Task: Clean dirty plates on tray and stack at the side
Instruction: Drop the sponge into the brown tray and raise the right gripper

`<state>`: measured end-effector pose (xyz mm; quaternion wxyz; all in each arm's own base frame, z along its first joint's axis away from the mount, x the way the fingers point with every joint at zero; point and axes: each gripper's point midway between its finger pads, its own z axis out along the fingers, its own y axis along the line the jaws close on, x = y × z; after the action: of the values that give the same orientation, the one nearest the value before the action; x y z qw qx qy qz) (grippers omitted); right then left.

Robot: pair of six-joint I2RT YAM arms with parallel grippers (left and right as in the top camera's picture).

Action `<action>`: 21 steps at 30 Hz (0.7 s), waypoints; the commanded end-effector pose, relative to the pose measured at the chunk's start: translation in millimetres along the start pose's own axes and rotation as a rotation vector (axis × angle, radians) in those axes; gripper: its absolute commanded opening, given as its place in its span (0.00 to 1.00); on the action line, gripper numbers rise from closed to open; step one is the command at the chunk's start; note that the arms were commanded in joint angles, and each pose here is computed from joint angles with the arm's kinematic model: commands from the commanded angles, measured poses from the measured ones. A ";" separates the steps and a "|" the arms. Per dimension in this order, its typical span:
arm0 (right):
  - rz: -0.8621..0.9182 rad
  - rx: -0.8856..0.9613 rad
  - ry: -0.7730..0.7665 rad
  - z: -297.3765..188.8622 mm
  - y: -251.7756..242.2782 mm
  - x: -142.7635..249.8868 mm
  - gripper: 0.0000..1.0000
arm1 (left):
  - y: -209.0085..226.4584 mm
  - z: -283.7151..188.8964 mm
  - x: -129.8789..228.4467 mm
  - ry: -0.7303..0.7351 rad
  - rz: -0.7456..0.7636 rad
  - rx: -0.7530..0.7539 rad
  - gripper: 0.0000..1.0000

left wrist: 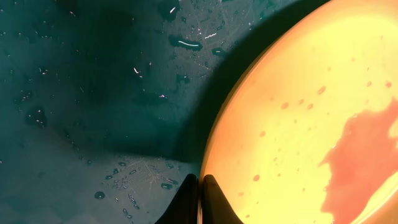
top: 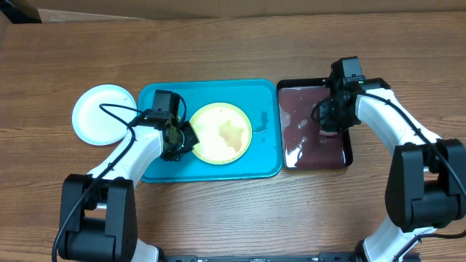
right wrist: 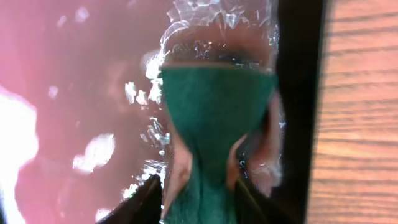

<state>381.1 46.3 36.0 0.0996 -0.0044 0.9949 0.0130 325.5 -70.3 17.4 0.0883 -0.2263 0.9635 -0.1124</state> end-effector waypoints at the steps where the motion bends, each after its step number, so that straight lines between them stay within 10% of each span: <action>1: -0.035 -0.071 -0.058 -21.9 15.7 -21.8 0.50 | -3.5 0.5 -1.1 -0.005 0.022 0.001 0.10; 18: 0.186 0.092 -0.212 -65.9 -64.9 -74.6 0.75 | 9.7 6.1 2.8 -0.012 0.019 -0.048 0.17; 21: 0.267 0.114 -0.233 -67.8 -93.4 -76.9 0.95 | 9.8 6.1 2.8 -0.012 0.019 -0.048 0.18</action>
<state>439.2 -23.4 102.7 0.1909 0.1026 0.9761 -0.0174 325.3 -65.0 14.6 0.0942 -0.2285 0.9640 -0.0985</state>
